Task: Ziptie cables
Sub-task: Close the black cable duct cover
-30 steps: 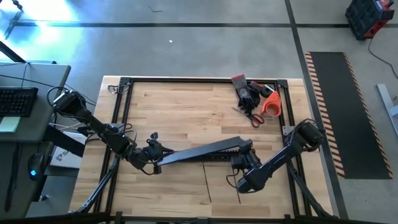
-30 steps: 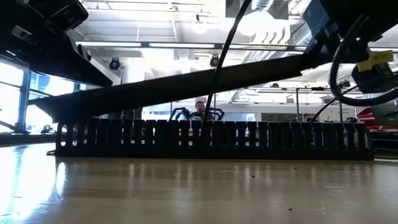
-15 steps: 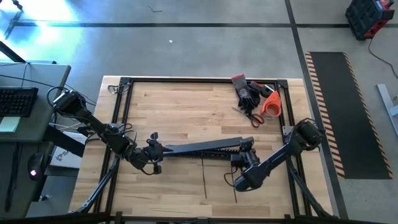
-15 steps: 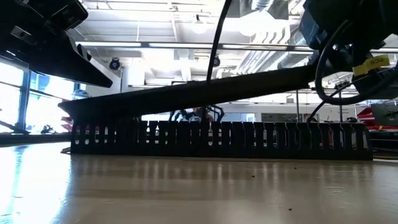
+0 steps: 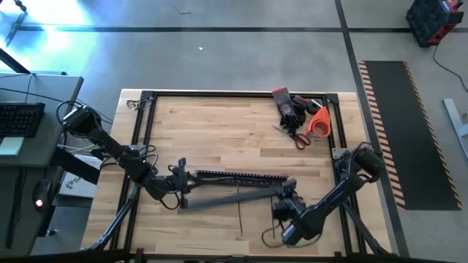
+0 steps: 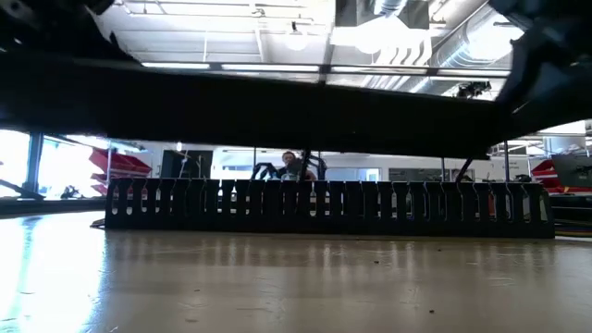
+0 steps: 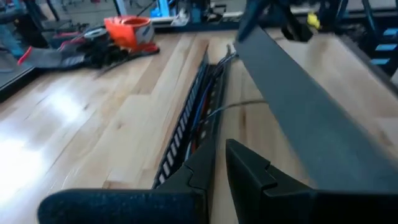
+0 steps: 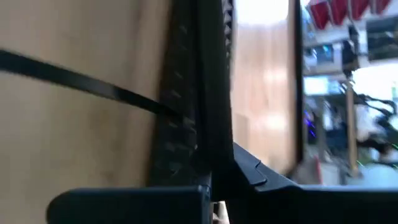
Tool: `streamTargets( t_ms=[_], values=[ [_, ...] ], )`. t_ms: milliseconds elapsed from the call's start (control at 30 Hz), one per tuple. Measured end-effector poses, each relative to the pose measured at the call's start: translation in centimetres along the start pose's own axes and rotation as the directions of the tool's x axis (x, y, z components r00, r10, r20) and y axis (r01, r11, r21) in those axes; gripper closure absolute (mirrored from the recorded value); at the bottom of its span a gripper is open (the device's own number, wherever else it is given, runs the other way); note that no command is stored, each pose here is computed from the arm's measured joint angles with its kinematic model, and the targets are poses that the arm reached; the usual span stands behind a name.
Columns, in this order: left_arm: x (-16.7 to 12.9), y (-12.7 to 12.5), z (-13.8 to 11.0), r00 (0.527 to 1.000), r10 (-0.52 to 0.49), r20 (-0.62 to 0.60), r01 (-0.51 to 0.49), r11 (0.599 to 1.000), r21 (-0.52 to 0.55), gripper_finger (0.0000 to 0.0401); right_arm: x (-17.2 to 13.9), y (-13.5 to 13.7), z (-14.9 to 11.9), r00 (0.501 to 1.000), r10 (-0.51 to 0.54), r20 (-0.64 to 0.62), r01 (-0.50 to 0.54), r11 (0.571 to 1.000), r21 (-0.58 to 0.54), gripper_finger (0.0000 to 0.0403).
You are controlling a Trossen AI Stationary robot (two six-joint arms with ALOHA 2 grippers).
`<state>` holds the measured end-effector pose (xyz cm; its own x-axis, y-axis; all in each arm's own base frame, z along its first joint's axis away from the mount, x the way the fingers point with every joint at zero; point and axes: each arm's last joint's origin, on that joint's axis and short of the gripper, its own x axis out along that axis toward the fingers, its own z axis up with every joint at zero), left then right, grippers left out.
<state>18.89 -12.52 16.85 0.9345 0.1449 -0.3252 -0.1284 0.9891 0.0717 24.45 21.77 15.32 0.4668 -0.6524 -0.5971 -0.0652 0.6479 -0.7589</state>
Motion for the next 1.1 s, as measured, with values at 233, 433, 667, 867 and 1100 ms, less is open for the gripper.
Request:
streamTargets(
  t_ms=[233,433,667,867,1100],
  values=[
    [-0.4,-0.6,0.1,0.999,-0.034,0.020,0.034,0.999,-0.025,0.0378,0.8,3.5,-0.6,0.999,0.030,-0.018,-0.030,0.999,-0.044,0.0403],
    [-0.8,-1.2,-0.3,0.998,-0.063,0.012,0.064,0.994,-0.092,0.0378,2.2,6.3,-0.9,0.995,0.005,-0.103,-0.021,0.988,-0.151,0.0403],
    [0.0,-3.0,-2.3,0.996,-0.093,-0.013,0.090,0.980,-0.176,0.0378,1.9,6.9,0.3,0.986,0.078,-0.150,-0.097,0.988,-0.123,0.0403],
    [1.3,-4.9,-3.6,0.994,-0.093,-0.057,0.085,0.989,-0.124,0.0378,1.3,7.0,1.0,0.964,0.176,-0.199,-0.204,0.970,-0.130,0.0363],
    [2.5,-7.1,-3.9,0.992,-0.099,-0.077,0.096,0.994,-0.042,0.0378,-0.3,6.5,1.6,0.931,0.241,-0.273,-0.282,0.952,-0.121,0.0228]
  ],
)
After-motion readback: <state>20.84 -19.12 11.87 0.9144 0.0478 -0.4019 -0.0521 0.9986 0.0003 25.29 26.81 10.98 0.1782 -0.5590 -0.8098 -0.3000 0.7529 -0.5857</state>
